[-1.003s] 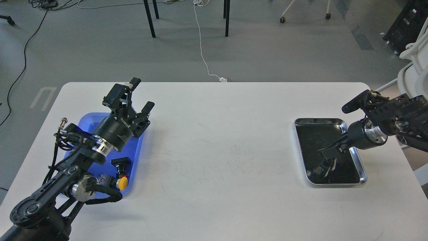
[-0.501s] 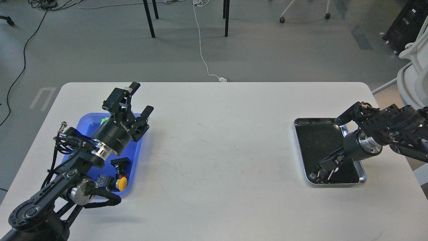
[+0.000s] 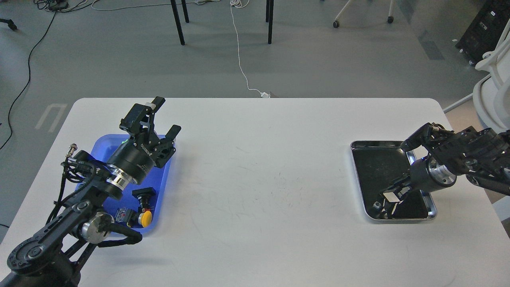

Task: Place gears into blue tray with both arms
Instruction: 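Lower the right gripper into the metal tray and grasp another black part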

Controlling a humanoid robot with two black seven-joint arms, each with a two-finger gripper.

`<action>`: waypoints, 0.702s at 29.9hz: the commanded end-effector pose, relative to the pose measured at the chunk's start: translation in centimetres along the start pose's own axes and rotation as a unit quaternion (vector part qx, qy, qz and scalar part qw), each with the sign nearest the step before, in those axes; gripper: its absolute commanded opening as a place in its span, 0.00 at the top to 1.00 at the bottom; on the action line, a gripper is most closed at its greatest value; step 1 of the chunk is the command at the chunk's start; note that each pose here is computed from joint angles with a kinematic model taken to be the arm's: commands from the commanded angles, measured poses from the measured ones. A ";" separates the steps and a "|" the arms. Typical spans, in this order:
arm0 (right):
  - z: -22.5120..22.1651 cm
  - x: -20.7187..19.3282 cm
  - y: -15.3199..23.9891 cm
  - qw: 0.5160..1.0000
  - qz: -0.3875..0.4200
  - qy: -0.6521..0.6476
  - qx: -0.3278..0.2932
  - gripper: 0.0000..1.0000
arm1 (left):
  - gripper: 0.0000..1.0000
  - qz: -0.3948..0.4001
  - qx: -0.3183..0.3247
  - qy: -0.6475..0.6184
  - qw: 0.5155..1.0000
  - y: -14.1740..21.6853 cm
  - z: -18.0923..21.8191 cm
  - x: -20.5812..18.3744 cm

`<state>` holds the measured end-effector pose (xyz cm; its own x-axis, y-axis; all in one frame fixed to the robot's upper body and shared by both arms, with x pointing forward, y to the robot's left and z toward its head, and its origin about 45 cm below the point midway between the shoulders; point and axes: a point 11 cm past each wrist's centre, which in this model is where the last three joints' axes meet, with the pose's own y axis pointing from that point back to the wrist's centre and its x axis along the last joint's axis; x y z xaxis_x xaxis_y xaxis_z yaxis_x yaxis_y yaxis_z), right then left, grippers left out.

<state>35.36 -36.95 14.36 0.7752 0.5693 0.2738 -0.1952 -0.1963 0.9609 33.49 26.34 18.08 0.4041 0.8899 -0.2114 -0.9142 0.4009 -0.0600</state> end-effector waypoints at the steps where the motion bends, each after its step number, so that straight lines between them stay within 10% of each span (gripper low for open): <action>1: 0.3 -0.3 0.3 1.000 0.000 -0.004 -0.003 0.54 | 0.02 0.000 0.001 0.001 1.000 0.0 0.0 0.0; 21: 0.1 -0.6 0.8 1.000 0.002 -0.008 0.003 0.55 | 0.02 -0.002 0.004 0.001 1.000 0.0 -0.1 0.0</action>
<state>34.67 -37.72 14.92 0.7860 0.5542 0.2740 -0.1923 -0.2021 0.9603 33.49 26.28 18.02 0.4067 0.8884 -0.2130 -0.9127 0.4054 -0.0521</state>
